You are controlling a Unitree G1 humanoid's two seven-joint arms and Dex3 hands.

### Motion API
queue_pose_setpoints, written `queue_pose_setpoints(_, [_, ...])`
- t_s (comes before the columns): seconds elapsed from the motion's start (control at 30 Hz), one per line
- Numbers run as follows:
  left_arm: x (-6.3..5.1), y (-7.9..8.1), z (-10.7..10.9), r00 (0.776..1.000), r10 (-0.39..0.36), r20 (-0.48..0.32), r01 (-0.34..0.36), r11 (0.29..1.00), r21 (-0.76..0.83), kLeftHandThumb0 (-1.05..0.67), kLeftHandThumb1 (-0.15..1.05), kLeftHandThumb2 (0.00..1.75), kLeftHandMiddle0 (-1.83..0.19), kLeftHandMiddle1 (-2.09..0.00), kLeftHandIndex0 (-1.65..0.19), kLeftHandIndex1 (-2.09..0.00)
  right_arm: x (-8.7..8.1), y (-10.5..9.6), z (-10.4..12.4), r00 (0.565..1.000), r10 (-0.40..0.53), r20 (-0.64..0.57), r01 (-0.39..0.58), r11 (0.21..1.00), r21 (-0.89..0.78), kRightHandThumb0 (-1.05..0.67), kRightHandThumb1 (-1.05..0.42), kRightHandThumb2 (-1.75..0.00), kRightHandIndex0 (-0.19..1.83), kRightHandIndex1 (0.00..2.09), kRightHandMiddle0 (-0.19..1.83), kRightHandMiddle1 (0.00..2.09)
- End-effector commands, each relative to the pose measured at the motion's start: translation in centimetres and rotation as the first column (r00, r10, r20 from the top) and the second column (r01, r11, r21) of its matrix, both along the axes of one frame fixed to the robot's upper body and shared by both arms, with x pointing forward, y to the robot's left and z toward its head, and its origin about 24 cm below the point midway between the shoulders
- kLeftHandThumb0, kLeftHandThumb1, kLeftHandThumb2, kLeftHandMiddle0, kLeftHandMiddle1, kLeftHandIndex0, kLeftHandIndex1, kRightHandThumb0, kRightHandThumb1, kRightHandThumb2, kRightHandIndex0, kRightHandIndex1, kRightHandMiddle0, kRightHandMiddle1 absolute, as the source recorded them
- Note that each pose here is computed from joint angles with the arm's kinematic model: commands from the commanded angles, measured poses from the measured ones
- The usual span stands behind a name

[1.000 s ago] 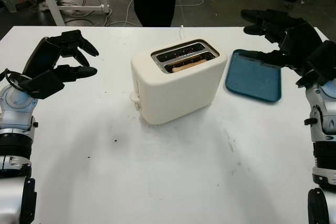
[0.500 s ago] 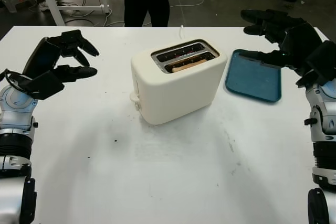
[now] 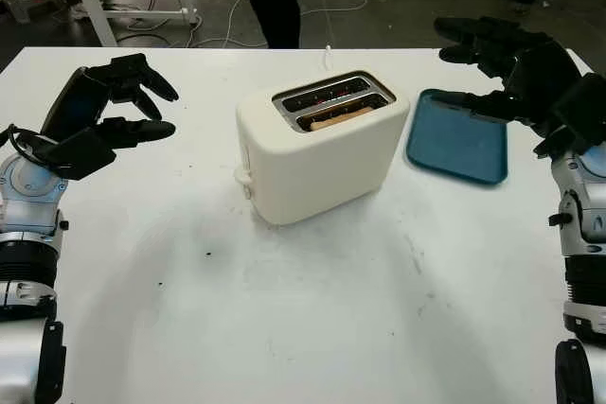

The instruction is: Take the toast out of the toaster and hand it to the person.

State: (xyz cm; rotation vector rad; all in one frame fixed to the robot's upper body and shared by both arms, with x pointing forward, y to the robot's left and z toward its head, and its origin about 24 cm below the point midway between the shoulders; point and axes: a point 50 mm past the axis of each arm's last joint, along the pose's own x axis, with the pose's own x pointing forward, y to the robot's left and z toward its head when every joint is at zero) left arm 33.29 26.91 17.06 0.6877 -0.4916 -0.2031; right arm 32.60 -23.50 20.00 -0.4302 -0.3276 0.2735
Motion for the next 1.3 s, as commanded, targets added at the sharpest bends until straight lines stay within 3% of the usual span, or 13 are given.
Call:
queue_pose_setpoints(0.0, [0.04,0.25,0.29,1.0,0.003,0.004,-0.003,1.0,-0.015,-1.05,0.92,0.05,-0.67,-1.33,-0.54,-1.2,-0.01,0.12,0.3,1.0,-0.003,0.008,0.002,1.0,0.018,-0.31,-0.73,0.0,0.11,0.91,0.56,0.01])
queue_pose_setpoints(1.27, [-0.12,0.58,0.26,1.0,0.011,0.012,-0.011,1.0,-0.012,-1.05,0.92,0.08,-0.63,-1.37,-0.51,-1.22,-0.3,0.17,0.7,1.0,-0.017,0.024,0.017,1.0,0.002,-0.3,-0.73,0.0,0.14,0.86,0.55,0.01])
